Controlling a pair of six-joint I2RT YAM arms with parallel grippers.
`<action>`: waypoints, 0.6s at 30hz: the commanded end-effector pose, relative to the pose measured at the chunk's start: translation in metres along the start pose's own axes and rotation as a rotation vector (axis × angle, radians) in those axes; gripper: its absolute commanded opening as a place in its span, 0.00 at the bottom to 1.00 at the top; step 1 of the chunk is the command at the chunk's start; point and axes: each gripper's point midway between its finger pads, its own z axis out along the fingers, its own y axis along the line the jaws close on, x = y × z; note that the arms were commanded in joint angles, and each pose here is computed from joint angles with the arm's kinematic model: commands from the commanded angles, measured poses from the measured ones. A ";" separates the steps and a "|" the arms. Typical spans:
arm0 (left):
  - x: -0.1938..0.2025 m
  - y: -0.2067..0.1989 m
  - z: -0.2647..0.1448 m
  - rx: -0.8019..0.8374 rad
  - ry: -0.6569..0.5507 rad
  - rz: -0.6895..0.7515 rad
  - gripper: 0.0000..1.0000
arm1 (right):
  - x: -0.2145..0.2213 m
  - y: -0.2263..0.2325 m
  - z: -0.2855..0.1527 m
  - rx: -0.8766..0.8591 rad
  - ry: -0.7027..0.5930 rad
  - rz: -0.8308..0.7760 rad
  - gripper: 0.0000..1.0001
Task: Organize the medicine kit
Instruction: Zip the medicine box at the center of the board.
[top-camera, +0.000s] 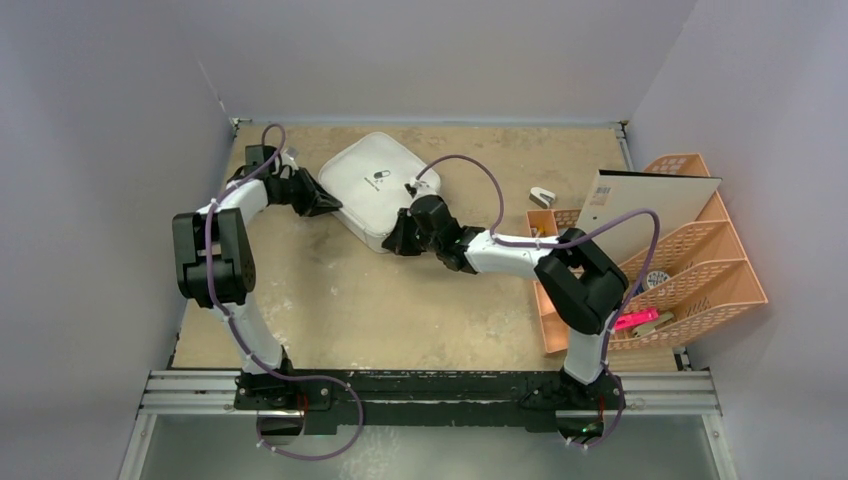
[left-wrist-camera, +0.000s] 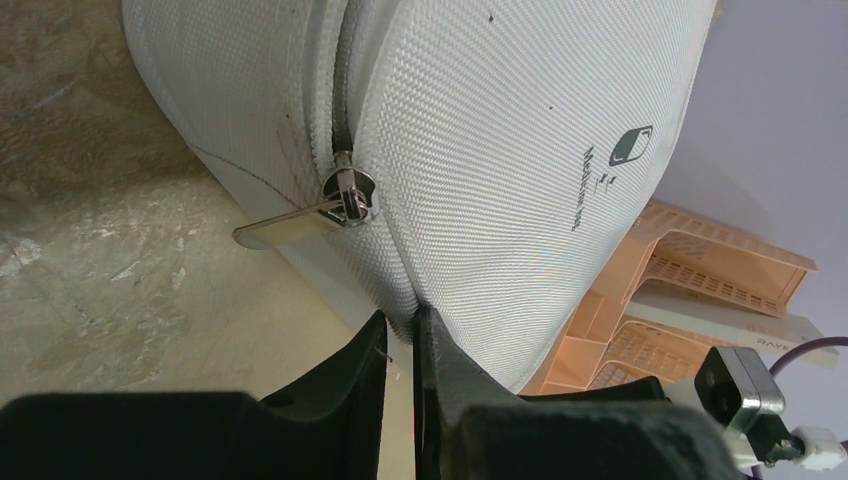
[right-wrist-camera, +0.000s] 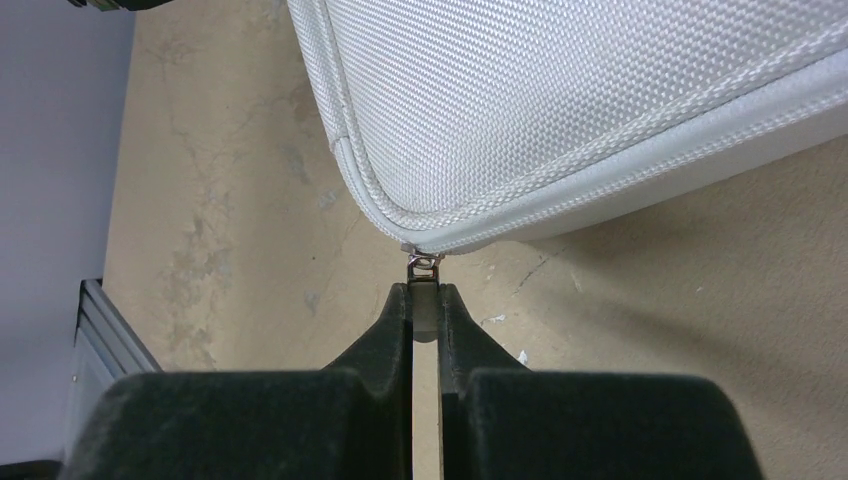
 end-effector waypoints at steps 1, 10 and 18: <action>-0.029 0.038 -0.003 -0.154 -0.096 0.034 0.11 | -0.014 -0.010 -0.010 -0.016 -0.020 -0.039 0.00; -0.032 0.040 -0.005 -0.174 -0.105 0.044 0.11 | -0.020 -0.037 -0.012 0.083 -0.030 -0.222 0.00; -0.038 0.033 -0.009 -0.172 -0.120 0.063 0.11 | -0.024 -0.037 -0.008 0.020 -0.014 -0.142 0.00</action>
